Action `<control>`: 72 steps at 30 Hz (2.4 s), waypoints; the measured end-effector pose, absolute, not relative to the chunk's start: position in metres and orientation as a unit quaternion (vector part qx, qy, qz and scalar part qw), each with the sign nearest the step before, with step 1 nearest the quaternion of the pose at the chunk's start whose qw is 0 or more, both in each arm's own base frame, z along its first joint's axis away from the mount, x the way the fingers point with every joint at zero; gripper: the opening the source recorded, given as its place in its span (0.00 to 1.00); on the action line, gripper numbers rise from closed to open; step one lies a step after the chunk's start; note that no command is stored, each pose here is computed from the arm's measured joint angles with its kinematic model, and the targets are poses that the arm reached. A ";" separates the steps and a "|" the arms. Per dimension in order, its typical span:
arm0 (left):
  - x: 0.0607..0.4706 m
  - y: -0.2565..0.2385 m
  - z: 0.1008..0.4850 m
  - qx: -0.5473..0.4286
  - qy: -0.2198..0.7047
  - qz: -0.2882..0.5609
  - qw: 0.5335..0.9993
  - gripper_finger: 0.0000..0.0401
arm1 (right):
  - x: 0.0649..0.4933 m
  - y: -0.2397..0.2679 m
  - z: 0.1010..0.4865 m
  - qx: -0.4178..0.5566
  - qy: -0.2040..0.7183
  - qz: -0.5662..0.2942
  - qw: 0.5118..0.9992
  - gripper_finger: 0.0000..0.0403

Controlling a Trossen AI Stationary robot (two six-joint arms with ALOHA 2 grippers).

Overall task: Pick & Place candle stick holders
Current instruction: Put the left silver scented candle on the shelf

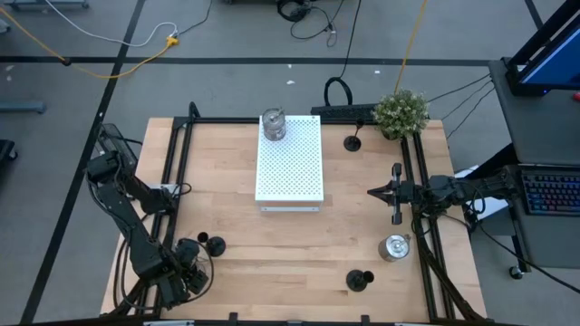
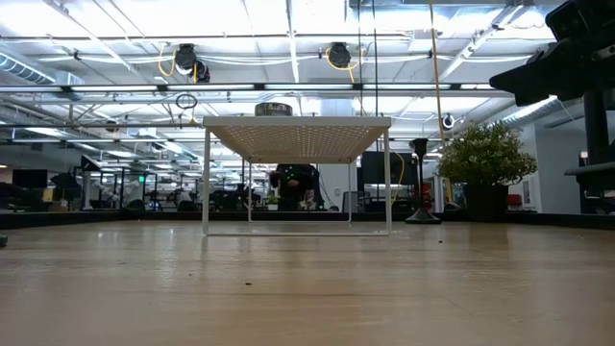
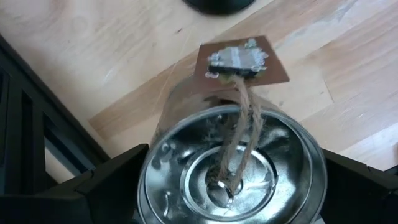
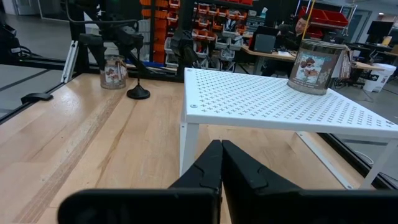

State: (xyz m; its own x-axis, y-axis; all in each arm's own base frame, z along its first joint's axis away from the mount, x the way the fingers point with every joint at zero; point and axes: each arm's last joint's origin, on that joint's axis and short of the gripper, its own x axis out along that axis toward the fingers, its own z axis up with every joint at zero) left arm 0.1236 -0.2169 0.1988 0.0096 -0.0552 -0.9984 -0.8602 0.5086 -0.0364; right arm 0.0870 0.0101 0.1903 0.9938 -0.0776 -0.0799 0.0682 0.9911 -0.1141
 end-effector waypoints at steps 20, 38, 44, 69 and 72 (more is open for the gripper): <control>0.123 -0.217 0.199 -0.373 0.628 0.337 0.594 0.89 | 0.087 0.010 0.190 -0.056 0.042 -0.037 0.997 0.00; 0.126 -0.222 0.199 -0.384 0.623 0.305 0.609 0.89 | 0.087 0.010 0.190 -0.056 0.042 -0.036 0.997 0.00; 0.128 -0.223 0.201 -0.389 0.623 0.299 0.609 0.89 | 0.087 0.010 0.190 -0.056 0.042 -0.037 0.997 0.00; 0.121 -0.212 0.235 -0.430 0.623 0.231 0.611 0.89 | 0.087 0.010 0.190 -0.056 0.042 -0.037 0.997 0.00; 0.120 -0.211 0.237 -0.430 0.624 0.224 0.613 0.89 | 0.087 0.010 0.190 -0.056 0.042 -0.037 0.997 0.00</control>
